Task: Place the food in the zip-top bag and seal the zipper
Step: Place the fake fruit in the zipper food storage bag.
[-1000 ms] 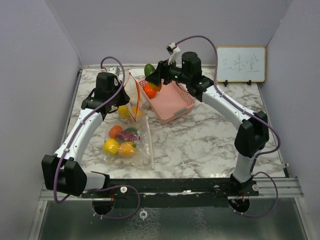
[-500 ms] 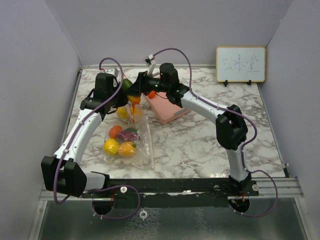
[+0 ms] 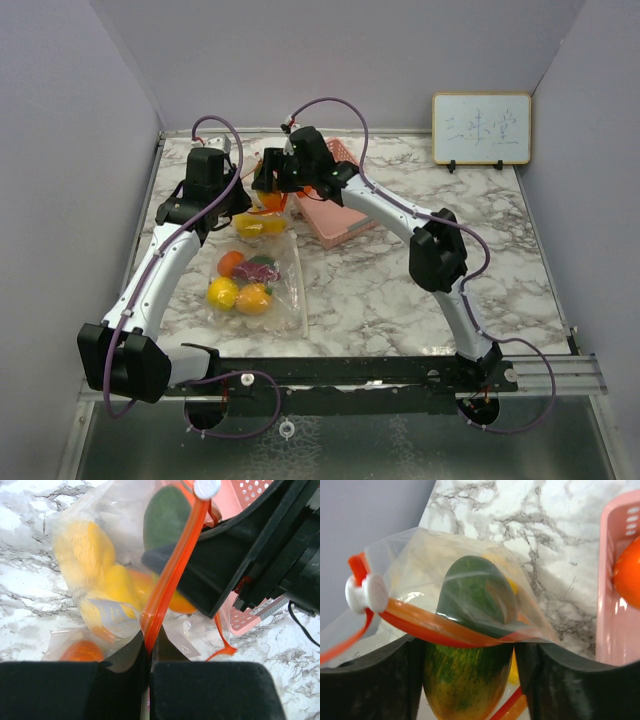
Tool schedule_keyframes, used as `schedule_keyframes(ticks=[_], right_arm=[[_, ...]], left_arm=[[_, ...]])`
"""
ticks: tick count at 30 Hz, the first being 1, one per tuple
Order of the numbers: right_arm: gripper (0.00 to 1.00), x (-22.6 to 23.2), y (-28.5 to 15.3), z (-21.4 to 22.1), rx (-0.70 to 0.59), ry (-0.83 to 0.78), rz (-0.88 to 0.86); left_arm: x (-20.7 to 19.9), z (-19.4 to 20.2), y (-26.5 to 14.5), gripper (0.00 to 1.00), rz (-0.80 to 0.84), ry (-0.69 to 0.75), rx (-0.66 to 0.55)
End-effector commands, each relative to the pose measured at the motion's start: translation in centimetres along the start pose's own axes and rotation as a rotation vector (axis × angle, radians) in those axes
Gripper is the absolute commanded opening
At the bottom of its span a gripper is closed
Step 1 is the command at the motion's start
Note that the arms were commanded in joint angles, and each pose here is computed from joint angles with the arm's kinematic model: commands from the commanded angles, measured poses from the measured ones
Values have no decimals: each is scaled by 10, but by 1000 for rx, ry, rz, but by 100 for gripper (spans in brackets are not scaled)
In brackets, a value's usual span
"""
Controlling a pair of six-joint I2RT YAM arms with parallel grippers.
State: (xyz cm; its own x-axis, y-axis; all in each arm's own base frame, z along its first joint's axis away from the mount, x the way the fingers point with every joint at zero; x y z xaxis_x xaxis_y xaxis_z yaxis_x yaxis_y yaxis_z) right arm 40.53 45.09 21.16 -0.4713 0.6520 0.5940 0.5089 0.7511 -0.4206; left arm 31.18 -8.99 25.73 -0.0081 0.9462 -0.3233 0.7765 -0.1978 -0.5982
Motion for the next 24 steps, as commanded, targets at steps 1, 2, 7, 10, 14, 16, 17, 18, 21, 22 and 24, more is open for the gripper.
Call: schedule_keyframes(ticks=[1,2,7,10,14,16,17,18,21,22,24], right_arm=[[88,4,-10,-4,5,-69,55],[99,10,-16,-9,-7,-83,38],[100,43,-59,-33,-94,-162,-80],[100,55,-90,-47,-170,-185,-93],[100,43,-114,-57,-262,-201,10],[100,27,-109,-60,-257,-190,89],[100,17,-104,-61,-241,-168,131],[100,4,-97,-60,-214,-138,178],[100,-34,-74,-61,-176,-85,273],[100,-45,-66,-61,-176,-80,296],[100,-68,-50,-64,-188,-79,325]], left_arm=[[0,-9,-7,0,-9,12,-47],[1,-8,-7,0,-11,13,-46],[7,-2,1,0,-43,18,-26],[7,-1,5,0,-47,19,-16],[5,-2,8,0,-37,20,-14],[5,-2,8,0,-34,21,-14],[5,-2,8,0,-31,21,-11],[4,-2,7,0,-28,21,-11],[4,-1,6,0,-23,23,-12],[4,-1,5,0,-22,28,-14],[4,-1,5,0,-19,32,-12]])
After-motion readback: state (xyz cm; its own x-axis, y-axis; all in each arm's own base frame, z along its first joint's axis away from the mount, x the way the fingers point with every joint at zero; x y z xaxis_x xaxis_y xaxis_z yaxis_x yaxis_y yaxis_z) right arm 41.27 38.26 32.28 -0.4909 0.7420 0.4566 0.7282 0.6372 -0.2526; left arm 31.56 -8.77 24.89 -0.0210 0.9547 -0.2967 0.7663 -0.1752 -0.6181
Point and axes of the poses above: each gripper's point midway between its finger pads, its own y axis out along the fingers, its own x axis along the line the jaws close on, z = x × y, the point moved 5 cm from there along -y, back along the fingers, and after that the axes turned 2 degrees about y, right-handed, at the moved point
